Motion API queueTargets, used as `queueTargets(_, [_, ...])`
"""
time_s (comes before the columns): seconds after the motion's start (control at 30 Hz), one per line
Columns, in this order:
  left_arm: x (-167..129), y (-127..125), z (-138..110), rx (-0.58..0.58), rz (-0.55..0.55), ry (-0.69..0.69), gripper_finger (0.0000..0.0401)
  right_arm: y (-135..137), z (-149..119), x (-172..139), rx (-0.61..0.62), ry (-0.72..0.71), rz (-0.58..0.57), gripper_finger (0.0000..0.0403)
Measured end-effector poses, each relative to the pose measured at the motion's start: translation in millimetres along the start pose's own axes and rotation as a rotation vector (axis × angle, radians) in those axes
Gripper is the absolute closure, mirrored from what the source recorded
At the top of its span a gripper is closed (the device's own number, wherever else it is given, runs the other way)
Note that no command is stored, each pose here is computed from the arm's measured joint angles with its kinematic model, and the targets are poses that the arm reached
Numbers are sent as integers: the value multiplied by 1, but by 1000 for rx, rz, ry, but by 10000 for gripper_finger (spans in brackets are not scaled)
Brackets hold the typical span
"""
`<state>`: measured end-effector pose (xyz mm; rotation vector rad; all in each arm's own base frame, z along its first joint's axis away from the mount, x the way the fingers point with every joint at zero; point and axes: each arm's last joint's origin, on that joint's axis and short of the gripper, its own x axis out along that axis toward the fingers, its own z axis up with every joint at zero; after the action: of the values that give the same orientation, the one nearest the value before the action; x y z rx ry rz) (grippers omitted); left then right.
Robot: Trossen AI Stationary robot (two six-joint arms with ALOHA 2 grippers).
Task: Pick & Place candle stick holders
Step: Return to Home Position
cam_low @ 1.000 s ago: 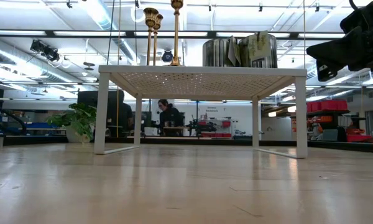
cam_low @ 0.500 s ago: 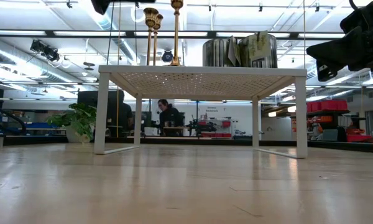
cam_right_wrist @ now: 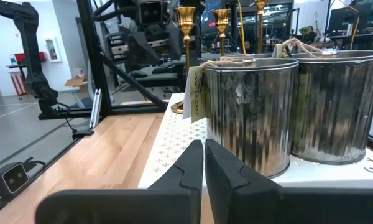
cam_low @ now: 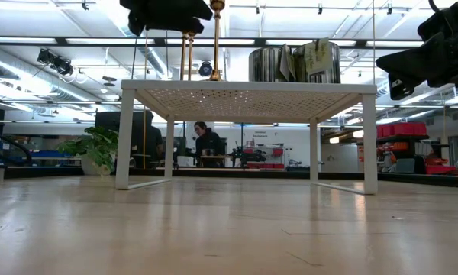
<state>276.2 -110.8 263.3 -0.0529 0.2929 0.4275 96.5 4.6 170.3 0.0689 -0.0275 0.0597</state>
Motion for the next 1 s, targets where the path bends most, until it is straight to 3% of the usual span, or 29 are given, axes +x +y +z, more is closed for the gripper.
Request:
queueTargets(0.33, [10,10,3,-14,44,1,179,0,0,0,0,0,0,382])
queueTargets(1.0, [30,30,13,-84,34,-9,178,0,0,0,0,0,0,382])
